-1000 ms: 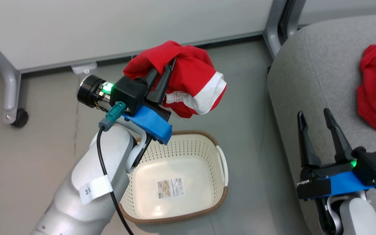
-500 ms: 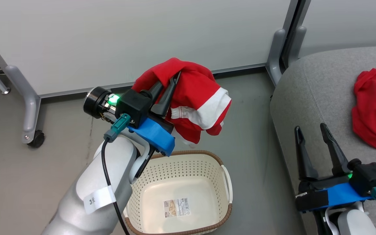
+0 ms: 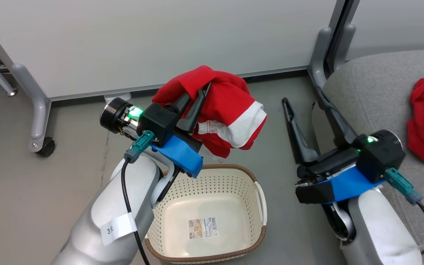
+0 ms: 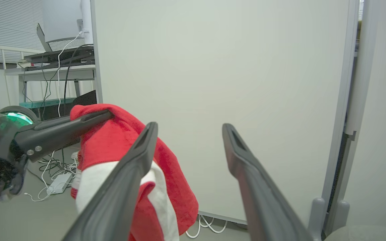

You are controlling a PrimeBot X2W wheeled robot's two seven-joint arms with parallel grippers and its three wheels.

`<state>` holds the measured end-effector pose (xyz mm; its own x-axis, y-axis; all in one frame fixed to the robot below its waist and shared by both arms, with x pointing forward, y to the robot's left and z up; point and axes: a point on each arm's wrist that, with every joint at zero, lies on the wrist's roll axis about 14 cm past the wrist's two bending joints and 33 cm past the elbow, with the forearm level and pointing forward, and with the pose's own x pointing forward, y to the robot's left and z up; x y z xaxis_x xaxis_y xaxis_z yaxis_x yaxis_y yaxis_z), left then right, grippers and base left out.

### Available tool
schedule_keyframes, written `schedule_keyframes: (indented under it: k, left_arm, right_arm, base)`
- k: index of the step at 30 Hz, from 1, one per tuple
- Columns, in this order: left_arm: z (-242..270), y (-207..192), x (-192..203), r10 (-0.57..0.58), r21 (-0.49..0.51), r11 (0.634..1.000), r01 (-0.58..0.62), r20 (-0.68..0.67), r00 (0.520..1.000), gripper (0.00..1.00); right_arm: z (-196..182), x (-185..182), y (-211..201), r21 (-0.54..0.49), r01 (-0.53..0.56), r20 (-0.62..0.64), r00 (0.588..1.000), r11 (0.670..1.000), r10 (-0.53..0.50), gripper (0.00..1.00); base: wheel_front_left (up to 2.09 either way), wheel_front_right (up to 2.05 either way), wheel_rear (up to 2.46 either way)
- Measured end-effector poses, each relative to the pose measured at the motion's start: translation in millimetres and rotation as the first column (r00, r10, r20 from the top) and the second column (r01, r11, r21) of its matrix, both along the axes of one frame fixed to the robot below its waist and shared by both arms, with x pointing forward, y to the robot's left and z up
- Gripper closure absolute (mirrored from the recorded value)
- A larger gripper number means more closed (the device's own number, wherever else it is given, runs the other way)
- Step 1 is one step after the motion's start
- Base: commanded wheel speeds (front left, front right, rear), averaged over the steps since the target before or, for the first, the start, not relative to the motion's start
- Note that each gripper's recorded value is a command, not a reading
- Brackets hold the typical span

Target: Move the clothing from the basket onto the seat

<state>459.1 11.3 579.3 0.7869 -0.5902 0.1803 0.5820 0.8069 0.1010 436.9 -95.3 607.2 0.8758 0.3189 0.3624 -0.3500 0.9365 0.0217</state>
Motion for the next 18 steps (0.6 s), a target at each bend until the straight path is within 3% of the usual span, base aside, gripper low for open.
schedule_keyframes:
  k: [7,18]
  left_arm:
    - [-4,0,3,0.0,0.003,1.0,0.0,-0.004,1.0,1.0]
    - [-2,-2,4,-0.009,0.005,1.0,0.009,0.011,1.0,1.0]
  right_arm:
    - [6,15,49,-0.058,-0.137,0.017,0.99,0.989,0.138,0.0]
    - [-38,38,76,-0.136,-0.217,-0.122,0.972,0.967,0.201,0.0]
  base:
    - [0.0,0.0,0.0]
    - [0.0,0.0,0.0]
